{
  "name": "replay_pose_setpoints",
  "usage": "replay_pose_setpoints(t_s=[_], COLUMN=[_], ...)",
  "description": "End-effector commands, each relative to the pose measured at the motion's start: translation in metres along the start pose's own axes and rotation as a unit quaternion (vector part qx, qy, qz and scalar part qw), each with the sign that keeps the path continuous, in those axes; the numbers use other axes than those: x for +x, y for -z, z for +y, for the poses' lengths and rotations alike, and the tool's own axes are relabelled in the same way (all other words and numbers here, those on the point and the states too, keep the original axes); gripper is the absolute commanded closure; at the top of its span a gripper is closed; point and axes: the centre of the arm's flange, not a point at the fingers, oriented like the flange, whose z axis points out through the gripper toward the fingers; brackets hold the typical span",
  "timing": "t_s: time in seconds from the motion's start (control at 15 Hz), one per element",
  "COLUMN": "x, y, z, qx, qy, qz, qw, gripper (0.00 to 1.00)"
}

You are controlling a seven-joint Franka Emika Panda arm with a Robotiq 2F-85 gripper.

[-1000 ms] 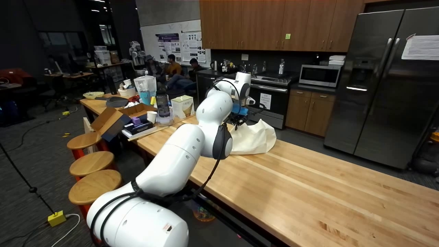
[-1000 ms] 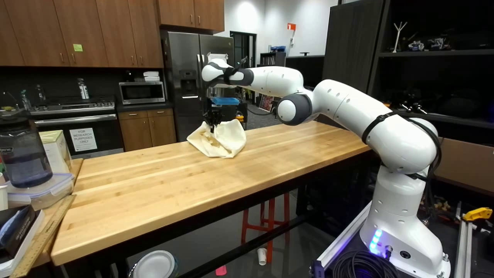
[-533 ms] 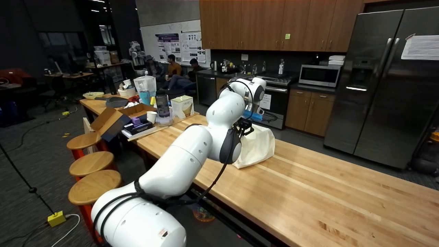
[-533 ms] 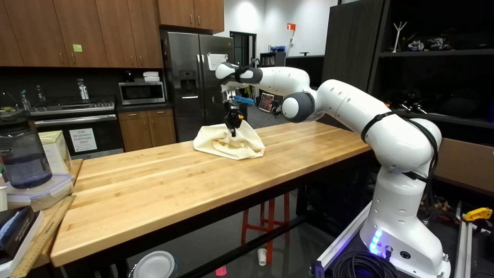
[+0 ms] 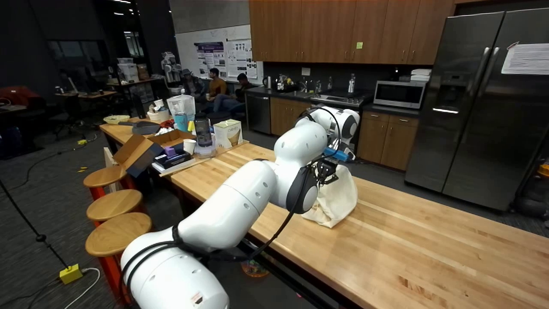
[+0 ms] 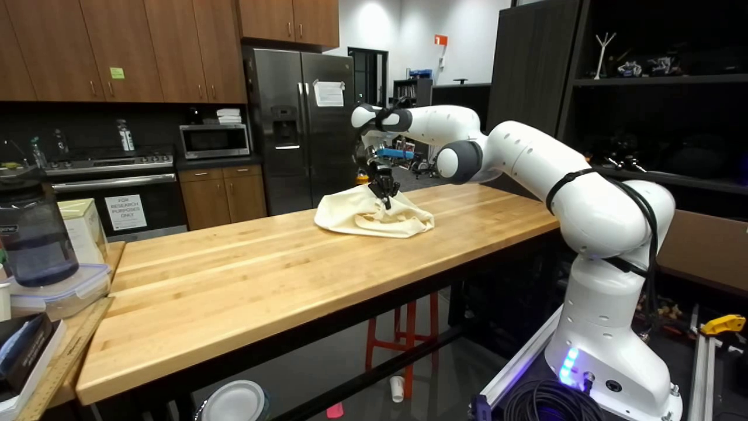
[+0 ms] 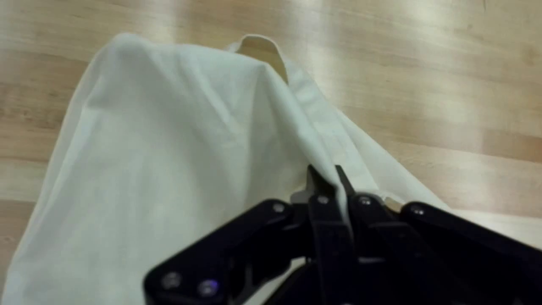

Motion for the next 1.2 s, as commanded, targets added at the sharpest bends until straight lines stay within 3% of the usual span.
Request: replay_pose_setpoints(t_s=[0.0, 0.2, 0.33, 0.53, 0.67, 0.93, 1.13], x=[0.010, 0.014, 0.017, 0.025, 0.031, 0.027, 0.015], y=[0.028, 0.050, 0.064, 0.079, 0.078, 0.049, 0.027], z=[0.027, 0.031, 0.012, -0.039, -0.080, -0.156, -0.181], qx=[0.012, 0.027, 0.046, 0.062, 0.048, 0.020, -0.013], qy=[-0.094, -0.156, -0.174, -0.140, -0.079, 0.039, 0.115], qz=[0.037, 0.090, 0.145, 0.238, 0.273, 0.252, 0.217], qw=[0.9948, 0.9833, 0.9729, 0.9593, 0.9576, 0.9669, 0.9694], gripper=[0.99, 0.99, 0.99, 0.99, 0.99, 0.99, 0.99])
